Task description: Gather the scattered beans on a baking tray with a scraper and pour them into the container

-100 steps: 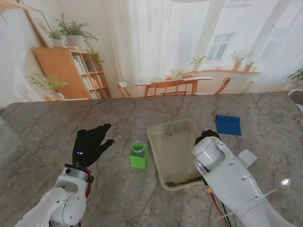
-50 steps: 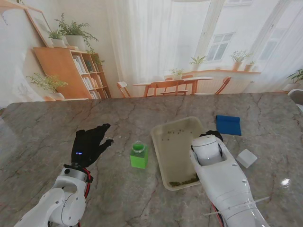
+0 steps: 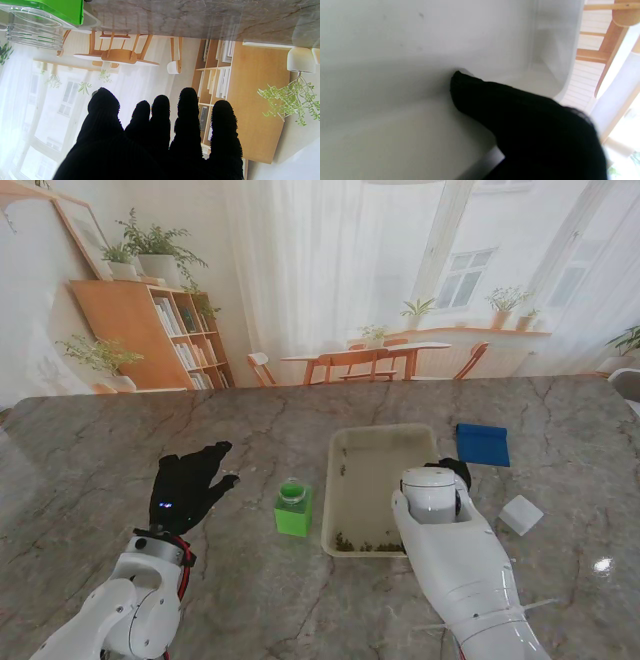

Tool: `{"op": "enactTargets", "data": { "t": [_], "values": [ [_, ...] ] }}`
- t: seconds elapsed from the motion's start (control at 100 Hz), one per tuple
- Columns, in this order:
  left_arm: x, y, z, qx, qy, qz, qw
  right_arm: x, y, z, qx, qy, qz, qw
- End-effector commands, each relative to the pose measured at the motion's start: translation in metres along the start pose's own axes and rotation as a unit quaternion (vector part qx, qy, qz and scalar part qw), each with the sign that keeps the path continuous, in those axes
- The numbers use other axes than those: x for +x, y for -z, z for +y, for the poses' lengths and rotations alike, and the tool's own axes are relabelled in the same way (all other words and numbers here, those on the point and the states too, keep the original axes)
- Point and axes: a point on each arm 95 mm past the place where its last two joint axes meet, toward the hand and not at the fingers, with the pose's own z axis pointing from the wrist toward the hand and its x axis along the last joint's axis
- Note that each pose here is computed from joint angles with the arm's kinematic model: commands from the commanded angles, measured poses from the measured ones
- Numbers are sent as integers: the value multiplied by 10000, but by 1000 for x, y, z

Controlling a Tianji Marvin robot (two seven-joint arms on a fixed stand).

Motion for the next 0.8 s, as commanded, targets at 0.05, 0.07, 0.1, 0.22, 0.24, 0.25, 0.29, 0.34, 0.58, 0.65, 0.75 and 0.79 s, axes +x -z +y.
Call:
{"op": "enactTargets", "data": {
  "t": [0.05,0.07,0.1,0.22,0.24,0.25,0.29,0.34,0.58,0.65,0.75,0.79],
  "values": [
    [2,3,1,-5,24,-8,10000,8,3,0,29,-268,89,9996],
    [2,3,1,-5,24,-8,10000,8,3,1,15,-313,81,9995],
    [2,3,1,-5,24,-8,10000,9,4,2,-10,-387,74,9992],
    [2,3,1,-5,24,-8,10000,11,4,7,-131,-627,116,9979],
    [2,3,1,-5,24,-8,10000,11,4,8,-147,-665,120,9976],
    [2,3,1,-5,24,-8,10000,11,4,8,-155,-688,121,9974],
    [2,3,1,-5,24,-8,10000,12,5,10,-181,-776,114,9968],
    [2,3,1,2,16,-19,10000,13,5,12,-212,-867,115,9959],
    [1,3,1,4,-4,-32,10000,21,7,20,-341,-1267,163,9912],
    [1,3,1,0,-9,-32,10000,24,8,21,-324,-1314,165,9907],
    [0,4,1,1,-13,-39,10000,29,10,22,-294,-1497,181,9881],
    [0,4,0,3,-16,-42,10000,31,10,22,-283,-1589,213,9867]
  ]
}}
